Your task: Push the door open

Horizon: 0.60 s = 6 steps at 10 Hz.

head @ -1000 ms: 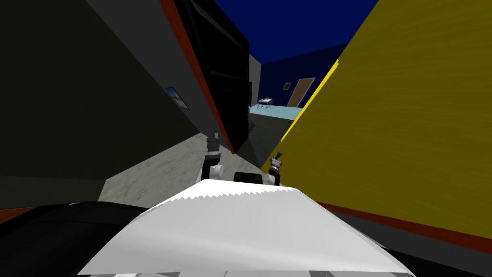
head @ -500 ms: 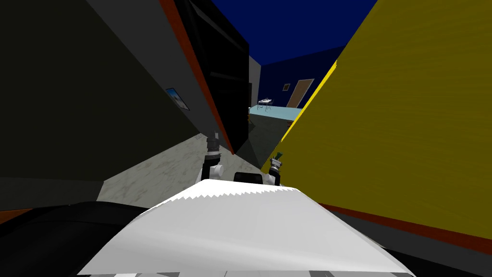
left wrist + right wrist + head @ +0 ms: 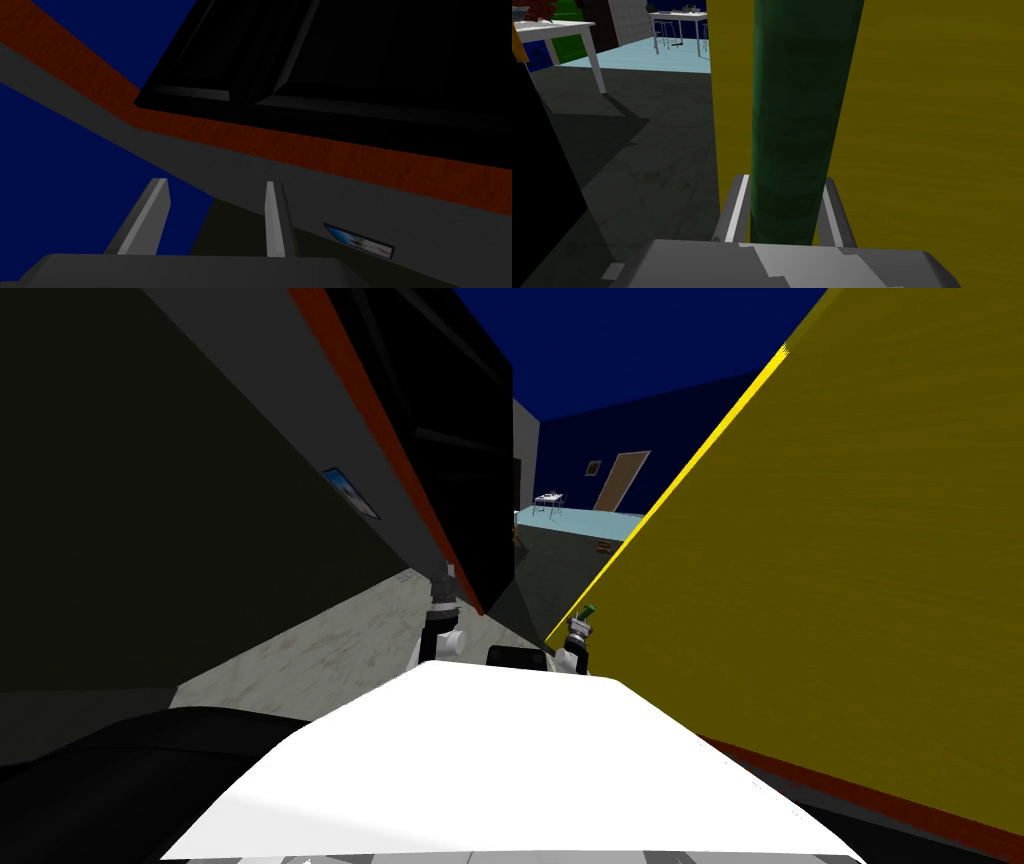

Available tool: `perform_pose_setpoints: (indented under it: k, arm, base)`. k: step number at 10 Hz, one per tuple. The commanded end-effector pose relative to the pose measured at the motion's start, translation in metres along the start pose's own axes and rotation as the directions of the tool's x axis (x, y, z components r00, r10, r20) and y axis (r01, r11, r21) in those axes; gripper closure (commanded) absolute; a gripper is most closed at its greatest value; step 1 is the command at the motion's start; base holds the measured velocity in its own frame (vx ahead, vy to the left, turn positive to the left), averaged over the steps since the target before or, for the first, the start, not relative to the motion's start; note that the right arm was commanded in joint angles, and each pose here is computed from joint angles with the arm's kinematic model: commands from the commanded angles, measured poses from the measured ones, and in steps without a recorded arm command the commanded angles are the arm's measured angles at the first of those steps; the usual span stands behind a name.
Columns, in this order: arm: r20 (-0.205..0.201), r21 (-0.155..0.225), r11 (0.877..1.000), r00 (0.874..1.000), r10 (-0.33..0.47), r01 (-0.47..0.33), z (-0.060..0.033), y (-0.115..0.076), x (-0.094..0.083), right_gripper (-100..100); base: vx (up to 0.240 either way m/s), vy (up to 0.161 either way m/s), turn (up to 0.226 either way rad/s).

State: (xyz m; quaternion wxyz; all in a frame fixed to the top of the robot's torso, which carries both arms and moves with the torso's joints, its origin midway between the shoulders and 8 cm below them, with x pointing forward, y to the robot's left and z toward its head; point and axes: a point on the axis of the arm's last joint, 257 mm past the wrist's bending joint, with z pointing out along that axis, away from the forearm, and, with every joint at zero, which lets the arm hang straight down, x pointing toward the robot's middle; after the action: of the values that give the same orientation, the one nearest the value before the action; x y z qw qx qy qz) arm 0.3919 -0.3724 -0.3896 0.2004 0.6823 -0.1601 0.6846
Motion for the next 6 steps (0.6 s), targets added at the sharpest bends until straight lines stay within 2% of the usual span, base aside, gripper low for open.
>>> perform_pose_setpoints:
  k: [1, 4, 6]
  arm:
    - [-0.018, -0.033, 0.999, 1.000, -0.007, 0.006, 0.0047, 0.018, 0.005, 100]
    - [-0.018, -0.086, 0.996, 1.000, -0.010, 0.009, 0.0100, 0.042, 0.005, 100]
    - [-0.018, -0.086, 0.996, 1.000, -0.010, 0.009, 0.0100, 0.042, 0.005, 100]
  base:
    - [0.203, -0.056, -0.057]
    - [0.213, -0.035, -0.061]
    - [0.096, -0.024, -0.013]
